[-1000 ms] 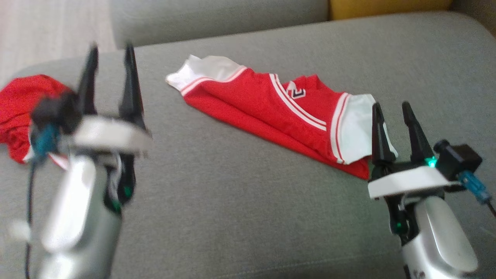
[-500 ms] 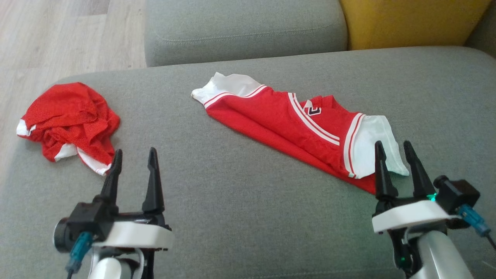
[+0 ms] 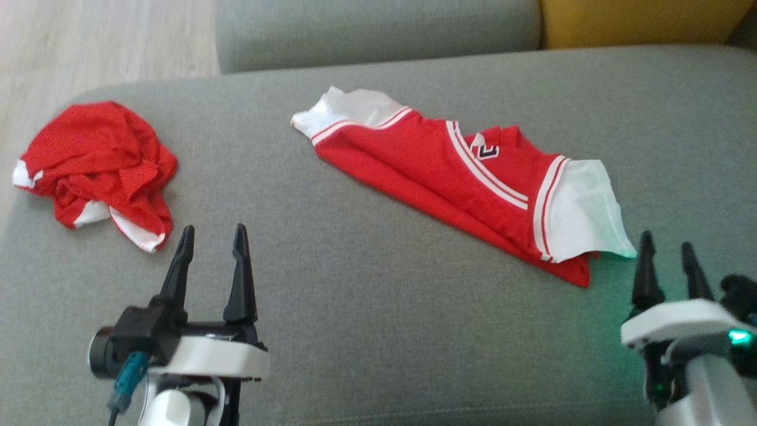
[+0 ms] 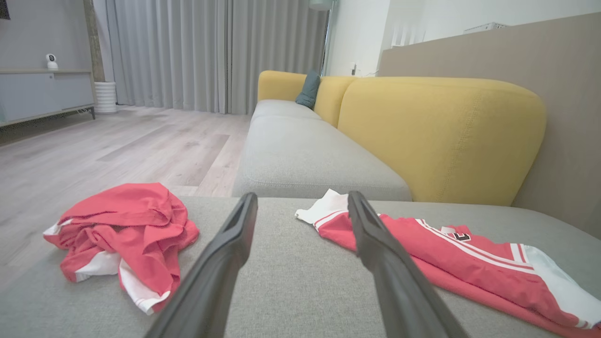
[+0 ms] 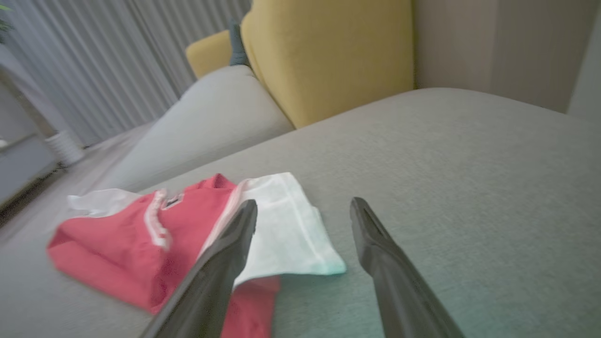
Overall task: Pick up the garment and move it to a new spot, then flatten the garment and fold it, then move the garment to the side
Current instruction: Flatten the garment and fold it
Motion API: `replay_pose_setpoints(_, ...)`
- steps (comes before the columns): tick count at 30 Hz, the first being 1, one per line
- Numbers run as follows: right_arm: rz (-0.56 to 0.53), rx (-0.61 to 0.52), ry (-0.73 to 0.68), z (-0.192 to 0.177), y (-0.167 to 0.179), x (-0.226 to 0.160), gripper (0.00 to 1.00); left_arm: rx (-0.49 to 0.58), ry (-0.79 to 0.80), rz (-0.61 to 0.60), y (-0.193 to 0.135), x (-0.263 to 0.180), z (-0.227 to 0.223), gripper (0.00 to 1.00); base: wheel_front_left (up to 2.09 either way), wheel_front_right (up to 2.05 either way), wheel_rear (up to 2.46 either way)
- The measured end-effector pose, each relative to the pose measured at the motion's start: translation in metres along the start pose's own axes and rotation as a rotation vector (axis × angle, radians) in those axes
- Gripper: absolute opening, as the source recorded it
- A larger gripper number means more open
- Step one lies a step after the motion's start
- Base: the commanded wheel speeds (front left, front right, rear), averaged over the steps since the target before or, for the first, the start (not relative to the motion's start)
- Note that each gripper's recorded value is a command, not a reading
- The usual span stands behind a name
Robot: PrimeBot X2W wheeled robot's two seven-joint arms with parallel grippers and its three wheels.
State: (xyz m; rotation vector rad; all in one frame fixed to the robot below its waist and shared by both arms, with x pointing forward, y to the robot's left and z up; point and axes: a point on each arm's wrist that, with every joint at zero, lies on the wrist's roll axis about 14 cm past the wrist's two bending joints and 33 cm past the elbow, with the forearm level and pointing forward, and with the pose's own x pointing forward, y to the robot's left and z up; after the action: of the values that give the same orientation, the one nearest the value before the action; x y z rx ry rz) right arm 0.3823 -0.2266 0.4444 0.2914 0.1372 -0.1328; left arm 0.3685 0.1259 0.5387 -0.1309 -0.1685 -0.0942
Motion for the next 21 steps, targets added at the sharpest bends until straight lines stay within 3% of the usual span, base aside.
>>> replay_pose_setpoints(8,-0.106,0.030,0.148,-0.035,-0.019,0.043,1.00,0.002,0.039,-0.001,0.007,0.020,-0.018,1.00,0.00,0.00,0.00)
replay_pose_setpoints(14,-0.156,0.034,0.265,-0.071,-0.026,0.047,1.00,0.005,0.066,0.018,0.015,0.024,-0.029,1.00,0.00,0.00,0.00)
replay_pose_setpoints(18,-0.158,0.035,0.274,-0.074,-0.023,0.052,1.00,0.004,0.077,0.021,0.016,0.024,-0.032,1.00,0.00,0.00,0.00)
replay_pose_setpoints(20,-0.148,0.041,0.274,-0.072,-0.018,0.056,0.00,0.004,0.081,0.021,0.016,0.024,-0.033,1.00,0.00,0.00,0.00)
replay_pose_setpoints(21,-0.140,0.042,0.276,-0.072,-0.014,0.057,0.00,0.003,0.081,0.020,0.016,0.024,-0.033,1.00,0.00,0.00,0.00)
